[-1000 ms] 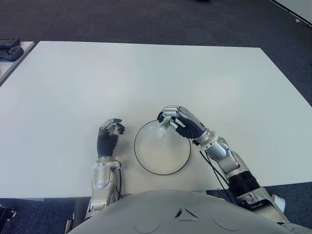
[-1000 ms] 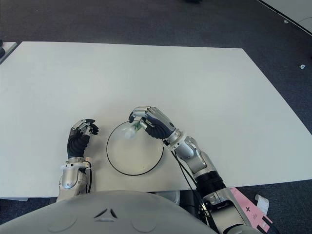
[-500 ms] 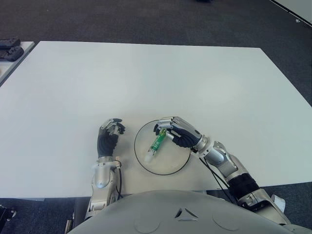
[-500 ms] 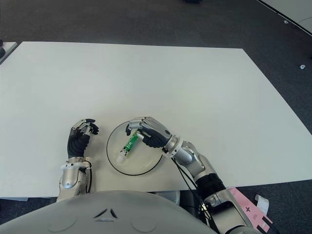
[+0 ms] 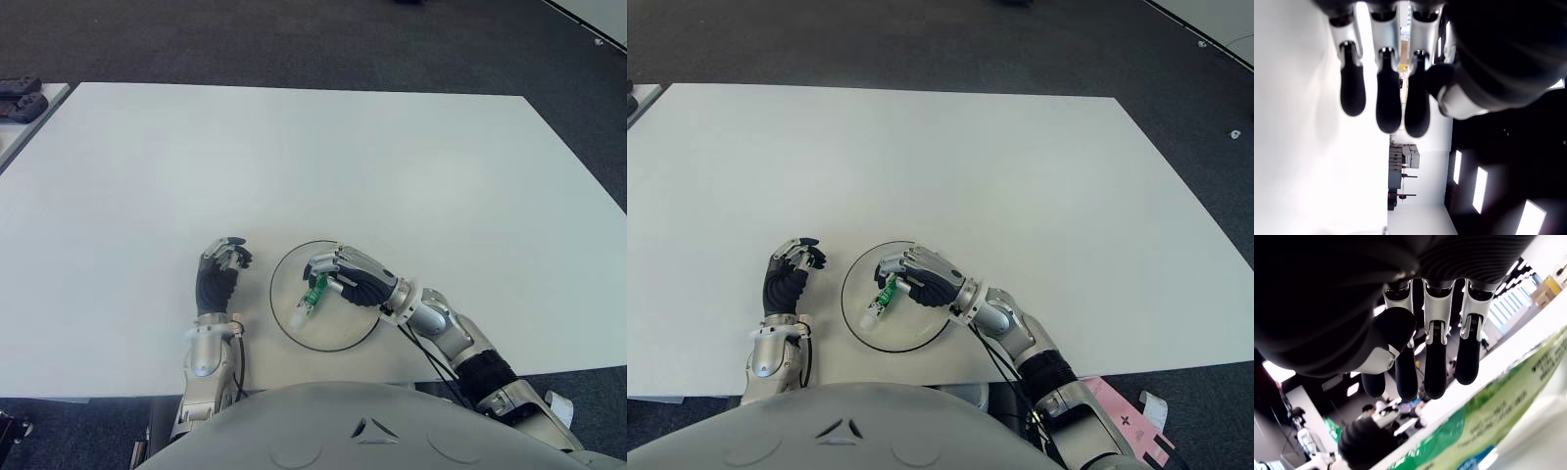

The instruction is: Put the toothpaste on the table into the plate.

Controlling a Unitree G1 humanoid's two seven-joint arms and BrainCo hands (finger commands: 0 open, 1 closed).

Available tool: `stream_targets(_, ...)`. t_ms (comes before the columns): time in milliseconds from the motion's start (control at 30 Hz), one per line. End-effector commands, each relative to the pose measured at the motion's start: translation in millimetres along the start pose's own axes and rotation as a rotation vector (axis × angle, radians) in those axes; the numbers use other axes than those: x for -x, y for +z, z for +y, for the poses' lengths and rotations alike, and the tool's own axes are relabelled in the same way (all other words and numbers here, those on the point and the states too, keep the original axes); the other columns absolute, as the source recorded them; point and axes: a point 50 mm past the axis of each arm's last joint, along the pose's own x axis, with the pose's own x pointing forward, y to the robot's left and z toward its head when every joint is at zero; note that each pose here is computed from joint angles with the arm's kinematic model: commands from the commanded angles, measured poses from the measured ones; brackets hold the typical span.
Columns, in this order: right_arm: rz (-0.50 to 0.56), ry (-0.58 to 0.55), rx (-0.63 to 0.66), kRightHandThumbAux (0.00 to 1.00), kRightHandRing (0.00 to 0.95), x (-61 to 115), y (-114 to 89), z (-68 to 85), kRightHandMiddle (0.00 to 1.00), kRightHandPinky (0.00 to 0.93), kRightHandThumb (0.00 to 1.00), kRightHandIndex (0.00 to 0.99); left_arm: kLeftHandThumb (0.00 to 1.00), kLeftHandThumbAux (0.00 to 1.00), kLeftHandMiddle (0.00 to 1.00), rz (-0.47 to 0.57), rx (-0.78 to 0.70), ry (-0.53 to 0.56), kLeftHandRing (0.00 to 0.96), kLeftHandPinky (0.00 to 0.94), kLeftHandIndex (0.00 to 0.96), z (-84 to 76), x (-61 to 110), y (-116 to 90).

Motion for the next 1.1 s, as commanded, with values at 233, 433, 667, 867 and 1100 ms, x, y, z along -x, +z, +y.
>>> stream_targets(233,0.059,0.055,0.030,0.666,0.457,1.4,-9,5.8,0.439,0.502,1.000,0.431,0.700,0.719,0.580,0.079,0.013,0.009,0.573,0.546,0.430,-3.1,4.6,-14)
stream_targets(433,0.068,0.037,0.031,0.666,0.455,1.3,-11,6.3,0.451,0.479,1.000,0.435,0.700,0.719,0.580,0.085,0.011,0.014,0.574,0.552,0.430,-3.6,5.0,-14)
stream_targets(667,0.108,-0.026,0.005,0.666,0.447,2.4,-14,6.4,0.447,0.471,1.000,0.455,0.701,0.719,0.579,0.085,0.021,0.013,0.570,0.546,0.430,-3.5,5.2,-14)
stream_targets(867,0.164,-0.102,-0.042,0.666,0.433,4.7,-20,-3.3,0.433,0.476,1.000,0.474,0.702,0.719,0.580,0.086,0.030,0.016,0.570,0.547,0.431,-2.9,4.8,-15)
stream_targets(1100,0.193,-0.235,-0.097,0.665,0.443,8.9,-26,-21.6,0.438,0.485,1.000,0.456,0.703,0.718,0.580,0.084,0.020,0.026,0.566,0.546,0.431,-2.1,3.6,-15)
